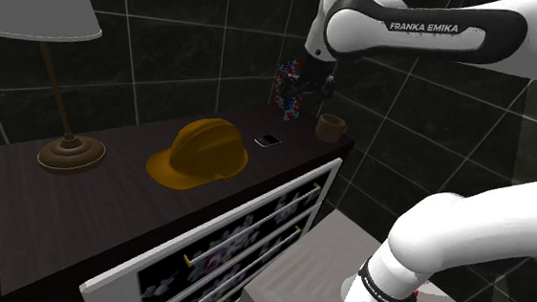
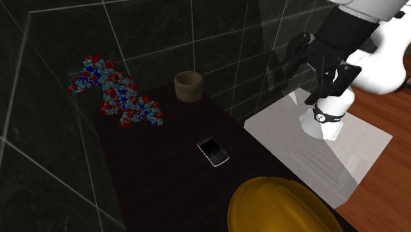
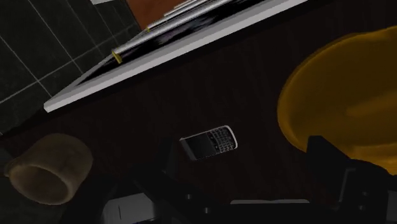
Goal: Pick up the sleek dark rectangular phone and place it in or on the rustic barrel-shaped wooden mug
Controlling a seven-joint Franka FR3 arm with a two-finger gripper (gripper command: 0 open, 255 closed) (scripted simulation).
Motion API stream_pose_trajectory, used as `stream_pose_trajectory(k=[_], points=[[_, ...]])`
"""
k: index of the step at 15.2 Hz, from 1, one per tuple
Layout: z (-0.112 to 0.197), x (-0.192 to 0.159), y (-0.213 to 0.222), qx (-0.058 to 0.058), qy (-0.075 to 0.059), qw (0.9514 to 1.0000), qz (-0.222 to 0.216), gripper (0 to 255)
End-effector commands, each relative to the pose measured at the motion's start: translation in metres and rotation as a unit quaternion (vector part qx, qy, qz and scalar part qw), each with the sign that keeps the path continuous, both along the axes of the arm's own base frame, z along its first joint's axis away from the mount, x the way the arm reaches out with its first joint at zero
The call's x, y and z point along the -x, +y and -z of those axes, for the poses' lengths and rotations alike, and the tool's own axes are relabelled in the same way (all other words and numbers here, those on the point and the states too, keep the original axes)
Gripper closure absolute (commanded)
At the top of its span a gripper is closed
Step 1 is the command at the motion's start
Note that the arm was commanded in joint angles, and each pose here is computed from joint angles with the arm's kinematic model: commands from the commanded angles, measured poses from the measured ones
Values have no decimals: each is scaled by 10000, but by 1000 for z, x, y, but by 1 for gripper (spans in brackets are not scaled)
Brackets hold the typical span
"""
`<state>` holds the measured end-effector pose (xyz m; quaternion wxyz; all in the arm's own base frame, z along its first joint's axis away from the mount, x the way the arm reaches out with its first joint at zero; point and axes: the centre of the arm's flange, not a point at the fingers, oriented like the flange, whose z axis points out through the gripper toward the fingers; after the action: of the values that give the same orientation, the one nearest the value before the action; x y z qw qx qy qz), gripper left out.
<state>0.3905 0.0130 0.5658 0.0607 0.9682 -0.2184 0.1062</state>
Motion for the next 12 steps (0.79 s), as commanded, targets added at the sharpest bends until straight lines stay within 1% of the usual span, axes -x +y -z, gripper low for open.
stream_pose_trajectory(k=[1,3,4,6,7,9,10,12], points=[[22,-22,1,-37,-30,9986,519,0],[41,-42,-2,-63,-50,9950,1000,0],[51,-52,-4,-77,-60,9922,1240,0],[69,-71,-9,-103,-80,9851,1718,0],[79,-81,-12,-116,-90,9806,1955,0],[97,-99,-20,-142,-110,9700,2426,0],[107,-109,-25,-154,-119,9638,2659,0],[126,-126,-35,-180,-138,9498,3121,0]])
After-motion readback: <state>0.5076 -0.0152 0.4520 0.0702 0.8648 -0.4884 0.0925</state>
